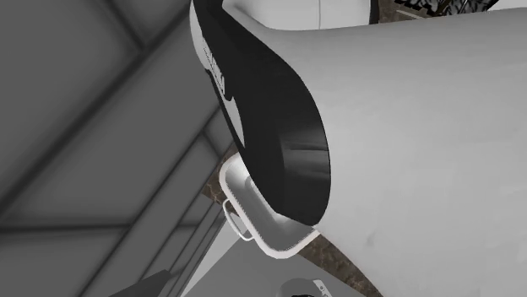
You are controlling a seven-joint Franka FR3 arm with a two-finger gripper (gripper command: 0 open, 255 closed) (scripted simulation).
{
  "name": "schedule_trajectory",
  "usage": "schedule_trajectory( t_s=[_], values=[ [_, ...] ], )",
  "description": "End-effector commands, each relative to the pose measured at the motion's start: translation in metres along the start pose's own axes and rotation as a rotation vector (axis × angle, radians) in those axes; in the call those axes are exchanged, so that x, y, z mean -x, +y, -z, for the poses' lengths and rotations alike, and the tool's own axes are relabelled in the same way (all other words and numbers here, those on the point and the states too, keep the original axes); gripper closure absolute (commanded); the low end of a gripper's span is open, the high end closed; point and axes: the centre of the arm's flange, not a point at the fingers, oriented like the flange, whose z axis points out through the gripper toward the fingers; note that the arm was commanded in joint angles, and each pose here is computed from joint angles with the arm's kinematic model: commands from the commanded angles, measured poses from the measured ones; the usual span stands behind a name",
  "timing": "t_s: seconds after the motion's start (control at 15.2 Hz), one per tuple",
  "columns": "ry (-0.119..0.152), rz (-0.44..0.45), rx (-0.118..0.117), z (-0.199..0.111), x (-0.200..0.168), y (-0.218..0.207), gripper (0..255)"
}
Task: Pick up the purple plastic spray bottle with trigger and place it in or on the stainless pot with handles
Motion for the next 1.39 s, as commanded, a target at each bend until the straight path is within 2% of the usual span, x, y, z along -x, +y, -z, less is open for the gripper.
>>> schedule_trajectory(
  t_s=[0.0, 1.32],
  values=[
    [0.000, 0.000, 0.000, 0.011, -0.002, 0.001, 255],
    [0.000, 0.000, 0.000, 0.116, -0.017, 0.004, 255]
  ],
)
